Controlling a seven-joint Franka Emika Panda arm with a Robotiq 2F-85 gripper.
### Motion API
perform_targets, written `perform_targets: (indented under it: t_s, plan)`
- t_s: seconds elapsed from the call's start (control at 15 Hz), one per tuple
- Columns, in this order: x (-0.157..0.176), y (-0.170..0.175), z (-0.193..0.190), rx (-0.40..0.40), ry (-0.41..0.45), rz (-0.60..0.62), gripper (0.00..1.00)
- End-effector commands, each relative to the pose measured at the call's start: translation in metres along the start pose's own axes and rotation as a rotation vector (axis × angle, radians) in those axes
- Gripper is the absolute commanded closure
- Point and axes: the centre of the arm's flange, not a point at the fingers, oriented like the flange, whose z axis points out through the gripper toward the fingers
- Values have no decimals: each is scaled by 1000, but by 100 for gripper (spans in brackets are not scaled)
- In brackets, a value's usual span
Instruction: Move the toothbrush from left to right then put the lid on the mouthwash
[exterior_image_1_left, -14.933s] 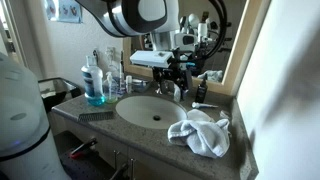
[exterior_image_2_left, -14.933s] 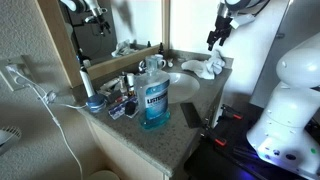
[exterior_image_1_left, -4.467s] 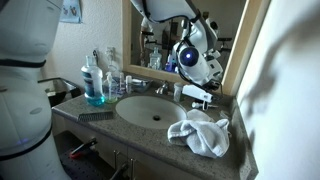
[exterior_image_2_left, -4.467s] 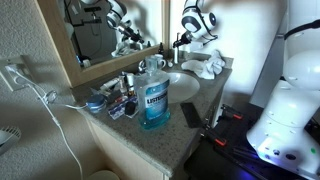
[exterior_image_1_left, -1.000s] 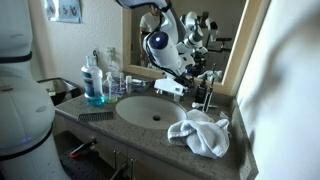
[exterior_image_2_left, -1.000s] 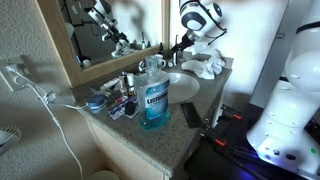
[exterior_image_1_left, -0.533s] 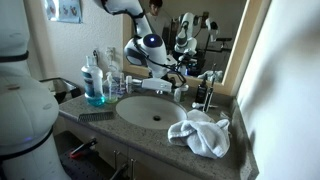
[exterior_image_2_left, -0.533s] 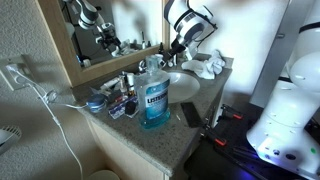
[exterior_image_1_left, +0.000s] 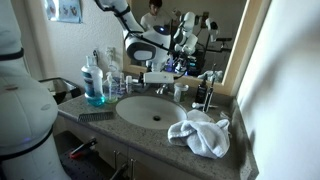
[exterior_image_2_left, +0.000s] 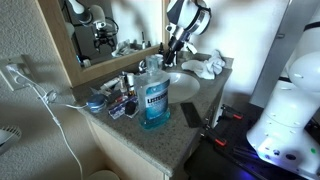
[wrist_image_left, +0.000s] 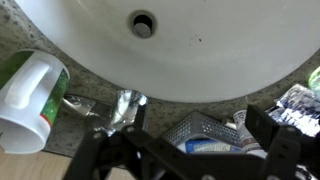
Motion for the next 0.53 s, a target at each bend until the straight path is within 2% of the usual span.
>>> perform_targets:
  t_s: [0.0,0.2,0.47]
  plan:
    - [51,7,-71,40,-38,-120,0]
    - [102,2,-117,60,-62,-241,0]
    - [188,-29,-178,114,-56,-374,0]
